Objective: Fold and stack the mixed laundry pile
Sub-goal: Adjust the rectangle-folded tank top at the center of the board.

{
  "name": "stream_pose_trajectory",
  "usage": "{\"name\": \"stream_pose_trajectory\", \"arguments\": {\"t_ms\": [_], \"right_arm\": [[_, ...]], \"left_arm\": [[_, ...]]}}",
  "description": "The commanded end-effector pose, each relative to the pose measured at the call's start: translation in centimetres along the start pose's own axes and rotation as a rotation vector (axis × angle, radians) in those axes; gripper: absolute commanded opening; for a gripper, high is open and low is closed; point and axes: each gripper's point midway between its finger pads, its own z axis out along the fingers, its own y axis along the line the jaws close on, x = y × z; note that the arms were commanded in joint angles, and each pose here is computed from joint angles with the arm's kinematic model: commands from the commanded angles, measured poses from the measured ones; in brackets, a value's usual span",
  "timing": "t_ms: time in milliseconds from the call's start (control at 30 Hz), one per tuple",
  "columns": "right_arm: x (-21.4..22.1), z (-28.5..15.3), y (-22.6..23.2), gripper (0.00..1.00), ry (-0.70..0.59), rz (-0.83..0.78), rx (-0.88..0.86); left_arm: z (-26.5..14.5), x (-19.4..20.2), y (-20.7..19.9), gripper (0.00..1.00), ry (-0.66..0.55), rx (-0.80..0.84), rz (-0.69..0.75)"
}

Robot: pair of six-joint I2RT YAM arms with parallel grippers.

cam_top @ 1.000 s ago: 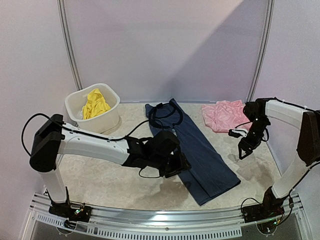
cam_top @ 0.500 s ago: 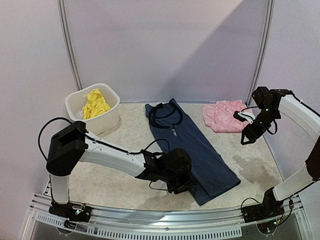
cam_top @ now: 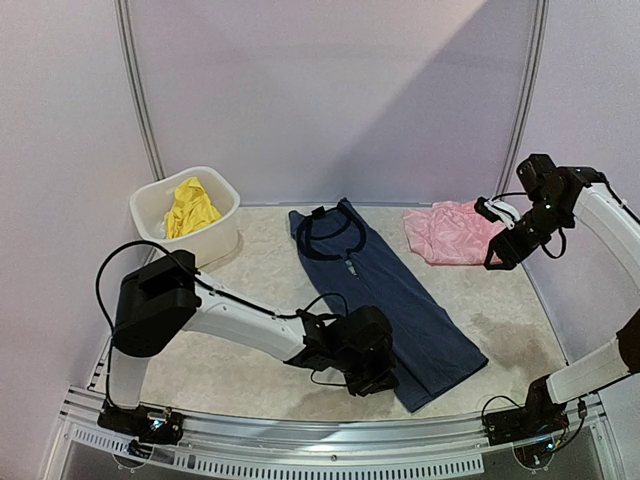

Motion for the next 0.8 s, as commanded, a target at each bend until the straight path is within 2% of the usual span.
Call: {"name": "stream_pose_trajectory", "arguments": {"t_ms": [0, 33, 267, 367, 633, 667, 767], "right_arm": [[0.2, -0.2, 0.1, 0.6, -0.019, 0.02, -0.004], [0.3, 0.0, 0.3, 0.61, -0.015, 0.021, -0.009], [0.5, 0.4, 2.4, 0.6, -0.047, 0.014, -0.124], [1.2, 0.5, 5.1, 0.6, -0.053, -0.055, -0.244], [3.7, 1.0, 8.5, 0.58, -0.035, -0.205, -0.342], [3.8, 1.1, 8.7, 0.58, -0.032, -0.225, -0.343], [4.4, 1.4, 8.4, 0.59, -0.019, -0.284, -0.319]], "left_arm": [[-0.1, 0.1, 2.6, 0.03, -0.011, -0.045, -0.019], [-0.5, -0.1, 2.8, 0.0, -0.017, -0.047, -0.014], [-6.7, -2.4, 6.6, 0.0, -0.089, -0.107, 0.002], [-9.9, -2.9, 7.8, 0.0, -0.113, -0.131, 0.035], [-16.1, -5.6, 11.0, 0.0, -0.213, -0.217, 0.088], [-16.5, -5.7, 11.1, 0.06, -0.216, -0.221, 0.1], [-17.4, -5.5, 11.2, 0.31, -0.206, -0.264, 0.151]]}}
